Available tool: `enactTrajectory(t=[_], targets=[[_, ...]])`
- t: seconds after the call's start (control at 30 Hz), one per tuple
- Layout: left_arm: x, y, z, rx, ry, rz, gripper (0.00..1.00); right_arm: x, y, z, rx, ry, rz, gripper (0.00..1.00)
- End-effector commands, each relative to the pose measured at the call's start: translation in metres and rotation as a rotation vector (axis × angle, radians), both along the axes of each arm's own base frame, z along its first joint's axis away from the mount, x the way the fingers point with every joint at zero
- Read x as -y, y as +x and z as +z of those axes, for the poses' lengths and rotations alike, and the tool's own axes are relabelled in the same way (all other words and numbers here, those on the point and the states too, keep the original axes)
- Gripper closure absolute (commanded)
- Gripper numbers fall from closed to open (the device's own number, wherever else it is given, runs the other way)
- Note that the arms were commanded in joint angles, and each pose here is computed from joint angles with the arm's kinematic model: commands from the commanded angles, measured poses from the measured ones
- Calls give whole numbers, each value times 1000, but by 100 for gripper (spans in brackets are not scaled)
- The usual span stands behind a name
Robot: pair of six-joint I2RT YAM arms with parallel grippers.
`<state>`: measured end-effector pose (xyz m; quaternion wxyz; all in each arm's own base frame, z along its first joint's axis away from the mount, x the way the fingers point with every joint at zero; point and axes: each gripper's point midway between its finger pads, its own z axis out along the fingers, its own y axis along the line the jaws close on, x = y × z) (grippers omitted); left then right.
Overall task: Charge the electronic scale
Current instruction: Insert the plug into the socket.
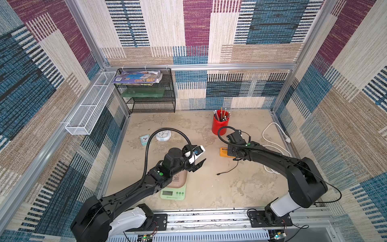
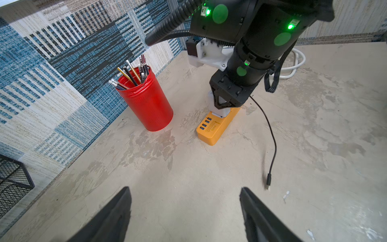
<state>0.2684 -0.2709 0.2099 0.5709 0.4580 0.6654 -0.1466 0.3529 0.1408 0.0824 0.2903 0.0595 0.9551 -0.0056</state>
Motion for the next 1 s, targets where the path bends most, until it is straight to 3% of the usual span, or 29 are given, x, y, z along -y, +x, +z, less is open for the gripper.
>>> enactTrajectory(t=[0.0,0.47,0.7,0.87,0.97], targets=[[-2,1,1,-2,-2,12,18,-23,-5,-10,-57,37,43,94],[-5,0,-5,-5,9,20,18,-43,-14,-44,-205,8,90,95],[-7,-1,-6,-6,15,23,18,-51,-9,-38,-205,21,110,88],[-8,-3,-4,-6,15,23,18,-53,7,-10,-159,31,121,75],[-10,-2,-5,-5,19,30,18,-51,20,29,-81,41,115,56]])
